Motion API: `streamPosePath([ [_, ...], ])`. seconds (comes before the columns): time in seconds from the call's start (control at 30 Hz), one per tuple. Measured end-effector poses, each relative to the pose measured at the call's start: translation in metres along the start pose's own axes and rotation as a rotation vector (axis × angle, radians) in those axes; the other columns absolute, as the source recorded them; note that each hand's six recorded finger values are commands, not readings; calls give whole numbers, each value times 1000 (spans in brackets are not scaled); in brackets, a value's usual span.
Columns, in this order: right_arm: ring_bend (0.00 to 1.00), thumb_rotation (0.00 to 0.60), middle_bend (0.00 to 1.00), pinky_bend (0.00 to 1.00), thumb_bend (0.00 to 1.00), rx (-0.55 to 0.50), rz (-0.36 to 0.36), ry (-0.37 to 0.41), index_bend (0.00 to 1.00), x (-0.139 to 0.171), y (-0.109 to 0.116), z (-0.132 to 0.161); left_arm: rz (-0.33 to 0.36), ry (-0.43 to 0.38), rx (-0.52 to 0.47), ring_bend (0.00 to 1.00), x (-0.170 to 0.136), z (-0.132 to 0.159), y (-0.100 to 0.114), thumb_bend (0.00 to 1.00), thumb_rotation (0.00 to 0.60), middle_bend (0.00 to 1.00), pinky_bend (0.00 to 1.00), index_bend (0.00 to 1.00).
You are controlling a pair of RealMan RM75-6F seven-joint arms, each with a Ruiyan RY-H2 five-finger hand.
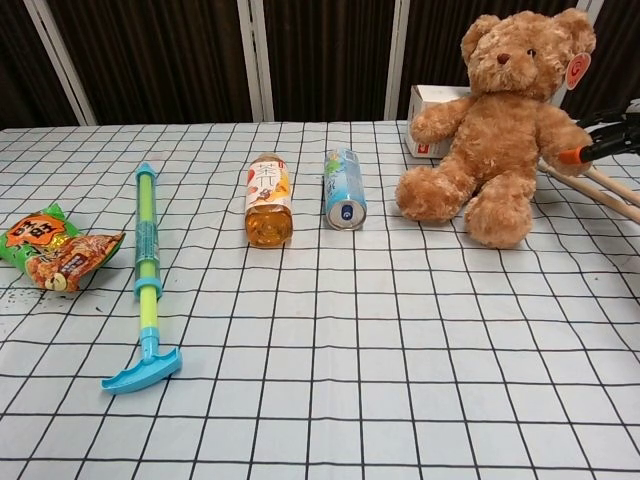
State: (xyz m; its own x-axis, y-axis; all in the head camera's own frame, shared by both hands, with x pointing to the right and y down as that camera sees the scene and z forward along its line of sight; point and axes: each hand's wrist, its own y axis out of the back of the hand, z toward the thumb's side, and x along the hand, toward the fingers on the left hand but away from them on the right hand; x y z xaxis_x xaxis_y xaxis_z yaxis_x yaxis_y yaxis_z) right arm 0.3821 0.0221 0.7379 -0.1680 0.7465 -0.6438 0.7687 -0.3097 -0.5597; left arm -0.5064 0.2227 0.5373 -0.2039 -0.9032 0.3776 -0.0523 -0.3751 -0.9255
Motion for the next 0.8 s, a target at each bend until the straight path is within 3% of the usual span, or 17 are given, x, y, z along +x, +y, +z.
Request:
streamPosePath([
  [0.3,353,600,507,0,290,-15,-44,-33,497,-5,-10,5,-3,0,-6,0,2,-1,1,310,600,0,118,173],
  [0.8,355,600,514,0,290,42,-63,-16,517,-8,-7,9,-7,-2,3,0,1,1,-1,310,600,0,118,186],
])
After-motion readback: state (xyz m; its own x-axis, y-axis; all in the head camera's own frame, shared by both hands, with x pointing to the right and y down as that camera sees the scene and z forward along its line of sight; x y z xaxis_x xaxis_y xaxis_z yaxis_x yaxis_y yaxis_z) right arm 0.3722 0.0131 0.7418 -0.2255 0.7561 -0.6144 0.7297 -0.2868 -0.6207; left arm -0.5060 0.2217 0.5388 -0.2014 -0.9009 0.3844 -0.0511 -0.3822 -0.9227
